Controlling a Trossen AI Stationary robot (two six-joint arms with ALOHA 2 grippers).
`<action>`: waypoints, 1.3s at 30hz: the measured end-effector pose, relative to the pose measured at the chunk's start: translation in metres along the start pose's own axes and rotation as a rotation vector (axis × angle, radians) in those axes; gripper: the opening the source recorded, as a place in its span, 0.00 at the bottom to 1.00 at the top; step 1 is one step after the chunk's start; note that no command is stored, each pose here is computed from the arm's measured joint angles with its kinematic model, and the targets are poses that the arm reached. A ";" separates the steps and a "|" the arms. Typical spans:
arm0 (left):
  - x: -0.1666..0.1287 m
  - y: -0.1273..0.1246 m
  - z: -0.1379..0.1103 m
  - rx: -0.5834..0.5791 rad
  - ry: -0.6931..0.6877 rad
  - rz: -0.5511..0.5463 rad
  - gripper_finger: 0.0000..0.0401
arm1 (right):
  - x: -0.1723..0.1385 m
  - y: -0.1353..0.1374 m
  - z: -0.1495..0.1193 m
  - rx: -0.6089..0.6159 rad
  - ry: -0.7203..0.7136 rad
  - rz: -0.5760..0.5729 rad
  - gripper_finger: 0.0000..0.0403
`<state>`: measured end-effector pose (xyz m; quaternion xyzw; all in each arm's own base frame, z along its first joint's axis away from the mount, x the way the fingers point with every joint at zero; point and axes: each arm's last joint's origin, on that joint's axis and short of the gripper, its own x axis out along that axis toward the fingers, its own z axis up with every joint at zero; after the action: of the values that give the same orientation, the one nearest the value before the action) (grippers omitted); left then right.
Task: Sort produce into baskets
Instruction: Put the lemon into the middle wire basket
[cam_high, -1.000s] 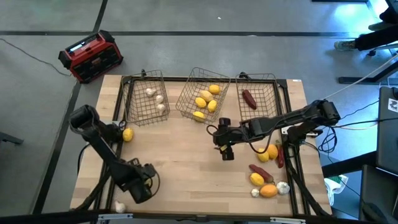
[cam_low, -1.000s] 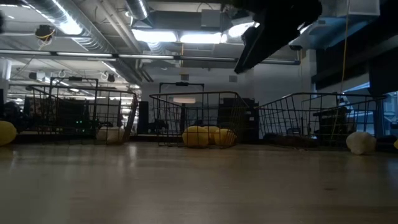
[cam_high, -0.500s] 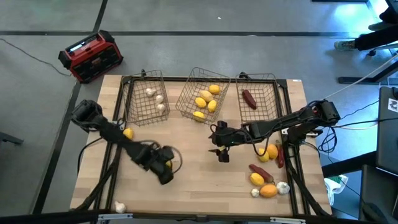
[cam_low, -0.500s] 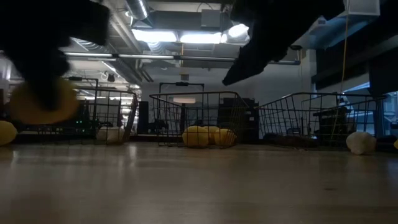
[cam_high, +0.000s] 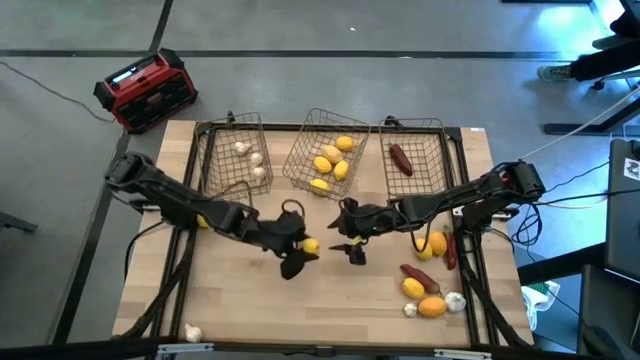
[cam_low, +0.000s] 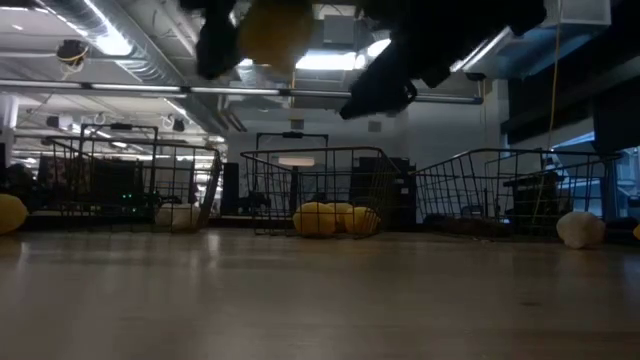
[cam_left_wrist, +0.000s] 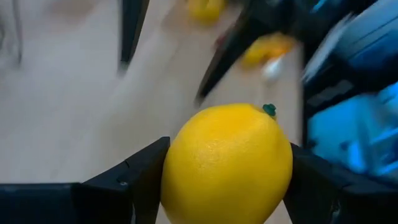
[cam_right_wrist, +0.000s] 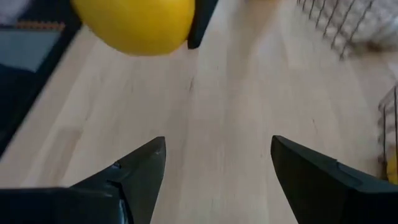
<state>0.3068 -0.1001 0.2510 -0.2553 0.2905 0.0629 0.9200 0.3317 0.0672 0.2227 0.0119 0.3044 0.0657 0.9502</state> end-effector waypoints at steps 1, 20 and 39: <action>-0.003 -0.002 0.006 -0.001 -0.040 -0.023 0.63 | 0.000 0.000 0.002 -0.003 -0.022 0.003 0.72; -0.015 -0.015 0.040 0.035 -0.415 -0.104 0.65 | -0.011 0.008 0.043 -0.086 -0.452 0.163 0.72; -0.019 -0.019 0.043 0.093 -0.475 -0.089 0.65 | -0.021 0.006 0.055 -0.037 -0.583 0.181 0.50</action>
<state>0.3179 -0.0941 0.3007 -0.2032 0.0571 0.0673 0.9752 0.3460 0.0717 0.2795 0.0400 0.0154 0.1492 0.9879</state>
